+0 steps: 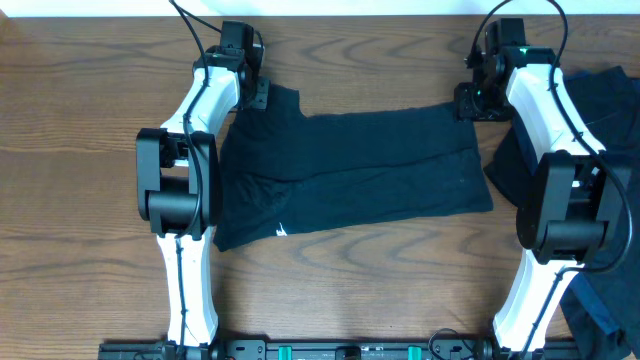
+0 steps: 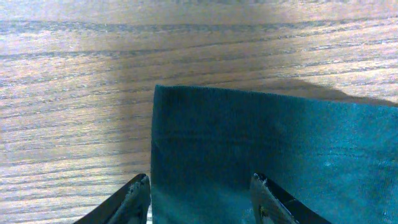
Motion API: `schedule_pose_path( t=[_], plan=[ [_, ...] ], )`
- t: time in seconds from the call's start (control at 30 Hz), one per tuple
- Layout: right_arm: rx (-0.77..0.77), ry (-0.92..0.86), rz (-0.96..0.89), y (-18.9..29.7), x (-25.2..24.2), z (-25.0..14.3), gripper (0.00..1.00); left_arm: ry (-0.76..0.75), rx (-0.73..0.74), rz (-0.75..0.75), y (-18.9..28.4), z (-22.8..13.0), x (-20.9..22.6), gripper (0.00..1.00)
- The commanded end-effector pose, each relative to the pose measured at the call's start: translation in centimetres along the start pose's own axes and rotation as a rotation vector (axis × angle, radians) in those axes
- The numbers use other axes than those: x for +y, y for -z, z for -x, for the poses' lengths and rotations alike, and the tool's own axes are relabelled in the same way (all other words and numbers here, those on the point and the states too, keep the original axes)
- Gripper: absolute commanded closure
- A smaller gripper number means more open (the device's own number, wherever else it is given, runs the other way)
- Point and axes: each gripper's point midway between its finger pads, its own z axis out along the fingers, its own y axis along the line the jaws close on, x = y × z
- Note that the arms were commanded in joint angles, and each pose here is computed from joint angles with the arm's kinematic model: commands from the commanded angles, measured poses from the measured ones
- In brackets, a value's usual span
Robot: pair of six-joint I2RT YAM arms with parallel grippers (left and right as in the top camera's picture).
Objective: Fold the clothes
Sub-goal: 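Grasp the T-shirt's top corners with both grippers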
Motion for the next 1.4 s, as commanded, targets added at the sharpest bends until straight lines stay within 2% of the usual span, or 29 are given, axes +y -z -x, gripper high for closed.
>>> schedule_pose_path(
  t=[0.0,0.4,0.67,1.0,1.37],
  plan=[
    [-0.004,0.021,-0.011,-0.2,-0.2,0.3,0.44,0.014,-0.013,-0.011,1.0,0.3,0.1,0.46],
    [-0.033,0.073,-0.055,-2.8,-1.3,-0.2,0.41,0.014,-0.005,-0.011,0.6,-0.2,0.1,0.46],
    [-0.097,0.079,-0.056,-3.5,-1.3,1.0,0.41,0.014,-0.016,-0.011,0.6,0.1,0.1,0.46],
    [-0.133,0.144,-0.062,-6.5,-1.4,-0.2,0.38,0.056,-0.026,-0.012,0.6,0.3,0.1,0.46],
    [-0.201,0.167,-0.065,-6.9,-1.1,1.3,0.36,0.063,-0.035,-0.012,0.6,0.5,0.1,0.46]
  ],
)
